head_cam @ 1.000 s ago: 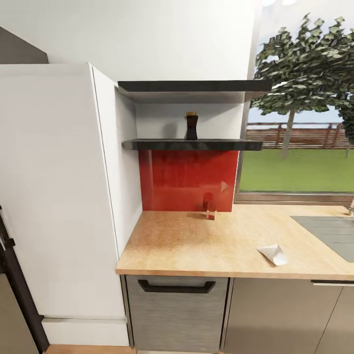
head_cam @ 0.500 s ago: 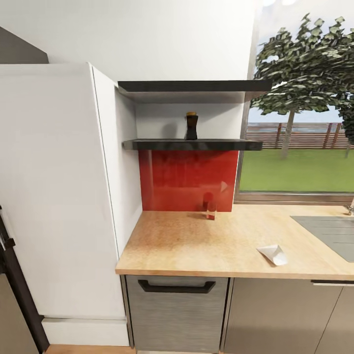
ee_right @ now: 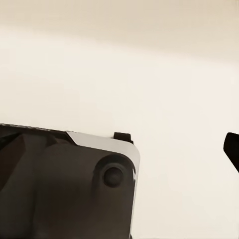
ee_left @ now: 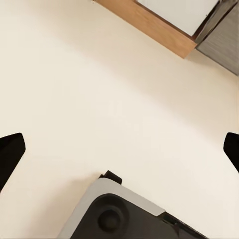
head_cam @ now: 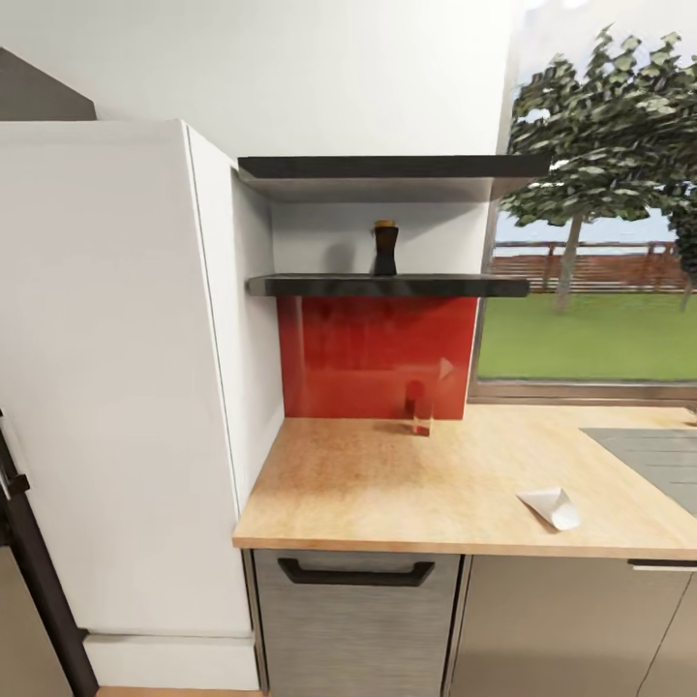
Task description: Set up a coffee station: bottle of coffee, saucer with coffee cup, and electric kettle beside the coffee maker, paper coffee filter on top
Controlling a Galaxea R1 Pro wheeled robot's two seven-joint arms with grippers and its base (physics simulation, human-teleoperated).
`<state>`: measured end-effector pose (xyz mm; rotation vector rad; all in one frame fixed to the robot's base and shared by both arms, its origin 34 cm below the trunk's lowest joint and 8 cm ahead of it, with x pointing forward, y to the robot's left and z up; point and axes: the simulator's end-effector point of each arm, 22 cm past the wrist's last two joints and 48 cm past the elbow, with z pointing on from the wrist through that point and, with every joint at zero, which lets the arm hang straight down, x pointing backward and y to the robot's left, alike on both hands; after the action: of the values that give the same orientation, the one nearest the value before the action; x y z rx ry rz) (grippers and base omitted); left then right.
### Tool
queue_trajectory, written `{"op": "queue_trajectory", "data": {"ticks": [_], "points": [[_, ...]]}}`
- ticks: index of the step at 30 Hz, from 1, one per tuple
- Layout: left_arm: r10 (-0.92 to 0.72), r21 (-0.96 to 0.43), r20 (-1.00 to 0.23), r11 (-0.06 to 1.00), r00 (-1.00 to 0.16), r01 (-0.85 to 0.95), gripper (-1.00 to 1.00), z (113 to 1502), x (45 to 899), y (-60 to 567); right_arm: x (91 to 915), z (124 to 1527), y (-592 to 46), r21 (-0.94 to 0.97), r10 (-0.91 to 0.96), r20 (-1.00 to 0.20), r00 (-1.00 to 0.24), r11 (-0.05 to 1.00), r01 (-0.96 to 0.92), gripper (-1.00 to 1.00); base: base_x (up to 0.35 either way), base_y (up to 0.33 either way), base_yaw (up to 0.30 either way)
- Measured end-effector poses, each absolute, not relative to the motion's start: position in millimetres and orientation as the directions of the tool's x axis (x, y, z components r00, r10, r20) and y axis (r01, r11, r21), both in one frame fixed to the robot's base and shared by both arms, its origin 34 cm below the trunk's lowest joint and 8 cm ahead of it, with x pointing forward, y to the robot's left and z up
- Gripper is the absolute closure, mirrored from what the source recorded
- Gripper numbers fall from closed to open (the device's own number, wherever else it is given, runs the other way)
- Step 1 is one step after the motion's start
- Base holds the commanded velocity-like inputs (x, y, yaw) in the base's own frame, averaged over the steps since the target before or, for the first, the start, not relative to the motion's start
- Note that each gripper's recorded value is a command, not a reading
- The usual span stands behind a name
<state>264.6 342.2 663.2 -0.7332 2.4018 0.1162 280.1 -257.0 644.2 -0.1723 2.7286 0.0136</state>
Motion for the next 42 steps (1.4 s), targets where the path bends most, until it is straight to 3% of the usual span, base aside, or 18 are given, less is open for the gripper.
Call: {"op": "queue_trajectory", "data": {"ticks": [19,22,32,42], "points": [[-0.499,-0.091,-0.571,0.828,-0.652,-0.554,-1.00,660.9,261.9,343.0,275.6,642.1,-253.7,-0.007,-0.127,-0.377,-0.918,0.991,-0.134,-1.00,0.028,0.008,0.000],[-0.519,-0.153,-0.550,0.833,-0.654,-0.532,-1.00,660.3,275.4,306.4,280.9,644.0,-250.3,0.007,-0.087,-0.396,-0.914,0.995,-0.098,-1.00,0.000,0.000,0.000],[-0.533,-0.160,-0.542,0.825,-0.650,-0.542,-1.00,659.4,275.0,300.5,283.1,644.5,-222.4,0.003,-0.063,-0.391,-0.918,0.998,-0.070,-1.00,0.000,0.000,0.000],[-0.531,-0.160,-0.540,0.827,-0.653,-0.539,-1.00,659.0,274.3,299.4,379.5,687.9,-185.6,0.011,-0.026,-0.585,-0.811,0.999,-0.040,-1.00,0.000,0.000,0.000]]}}
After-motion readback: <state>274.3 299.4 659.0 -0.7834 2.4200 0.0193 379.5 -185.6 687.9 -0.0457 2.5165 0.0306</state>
